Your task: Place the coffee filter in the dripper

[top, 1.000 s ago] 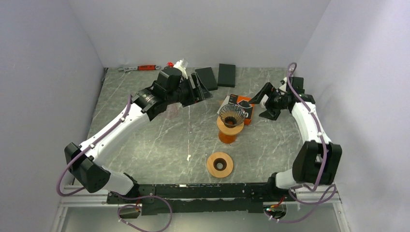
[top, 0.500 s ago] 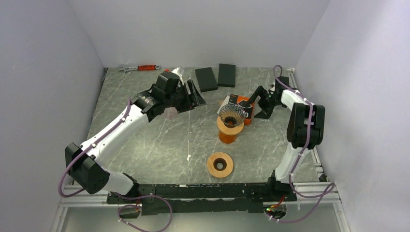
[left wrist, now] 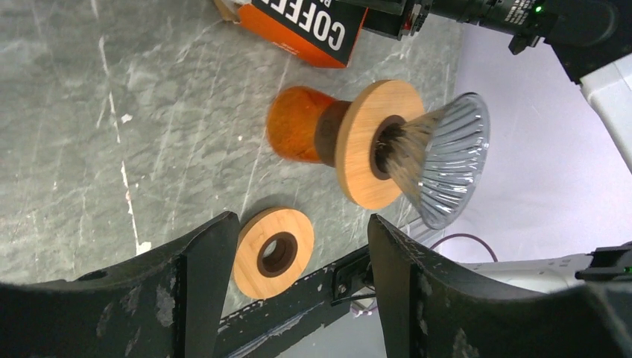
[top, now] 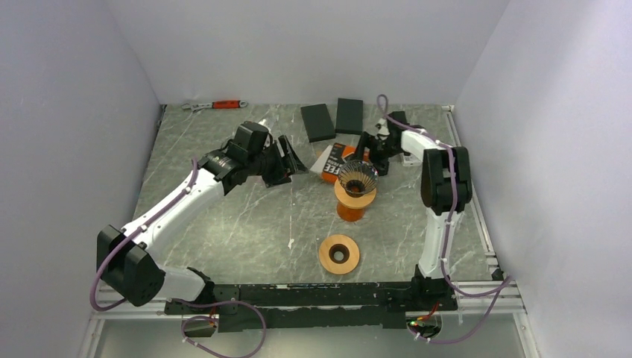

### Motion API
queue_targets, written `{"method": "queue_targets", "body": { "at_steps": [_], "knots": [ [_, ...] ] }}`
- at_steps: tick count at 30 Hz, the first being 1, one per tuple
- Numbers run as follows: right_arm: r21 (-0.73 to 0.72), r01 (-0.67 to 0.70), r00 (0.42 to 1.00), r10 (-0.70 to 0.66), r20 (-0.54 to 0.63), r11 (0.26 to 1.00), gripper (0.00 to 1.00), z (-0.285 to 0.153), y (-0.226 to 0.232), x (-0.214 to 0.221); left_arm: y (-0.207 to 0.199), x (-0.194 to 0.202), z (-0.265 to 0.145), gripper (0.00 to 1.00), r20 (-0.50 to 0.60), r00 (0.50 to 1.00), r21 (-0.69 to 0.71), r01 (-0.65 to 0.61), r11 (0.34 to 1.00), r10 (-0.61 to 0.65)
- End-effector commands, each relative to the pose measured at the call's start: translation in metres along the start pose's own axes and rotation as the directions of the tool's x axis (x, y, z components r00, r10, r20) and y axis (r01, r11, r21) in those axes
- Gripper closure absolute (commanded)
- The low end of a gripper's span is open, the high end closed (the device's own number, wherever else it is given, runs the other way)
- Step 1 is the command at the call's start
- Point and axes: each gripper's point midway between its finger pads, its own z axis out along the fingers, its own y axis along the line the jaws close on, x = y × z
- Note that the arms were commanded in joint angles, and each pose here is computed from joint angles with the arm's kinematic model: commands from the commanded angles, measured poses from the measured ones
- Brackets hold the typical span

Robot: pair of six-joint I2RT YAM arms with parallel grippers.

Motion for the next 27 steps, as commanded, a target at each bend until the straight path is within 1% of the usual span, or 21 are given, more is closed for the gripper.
{"method": "queue_targets", "body": {
  "at_steps": [1, 8, 13, 19, 22, 27],
  "knots": [
    [-0.002, 0.143, 0.987, -0.143, -0.075, 0.990, 0.17, 0.020, 0.019, 0.018, 0.004, 0.000, -0.001, 0.30, -0.019, 0.997, 0.033, 0.072, 0.997, -0.071],
    [-0.008, 0.221, 0.970, -0.220, -0.101, 0.975, 0.16, 0.035, 0.028, 0.025, 0.024, -0.006, 0.006, 0.30, -0.065, 0.992, 0.012, 0.113, 0.994, -0.112],
    [-0.017, 0.266, 0.961, -0.266, -0.073, 0.964, 0.11, 0.027, 0.036, 0.017, 0.038, -0.013, 0.016, 0.30, -0.102, 0.986, 0.014, 0.131, 0.991, -0.129],
    [-0.034, 0.319, 0.948, -0.319, 0.023, 0.947, 0.01, -0.007, 0.067, -0.005, 0.054, -0.021, 0.042, 0.33, -0.154, 0.981, 0.008, 0.117, 0.993, -0.115],
    [-0.037, 0.309, 0.950, -0.306, 0.068, 0.951, 0.01, -0.027, 0.073, -0.014, 0.063, -0.024, 0.063, 0.34, -0.190, 0.977, -0.012, 0.098, 0.995, -0.099],
    [-0.076, 0.239, 0.962, -0.226, 0.153, 0.968, 0.01, -0.065, 0.069, -0.023, 0.069, -0.036, 0.097, 0.34, -0.221, 0.974, -0.008, 0.057, 0.998, -0.057]
  ]
}}
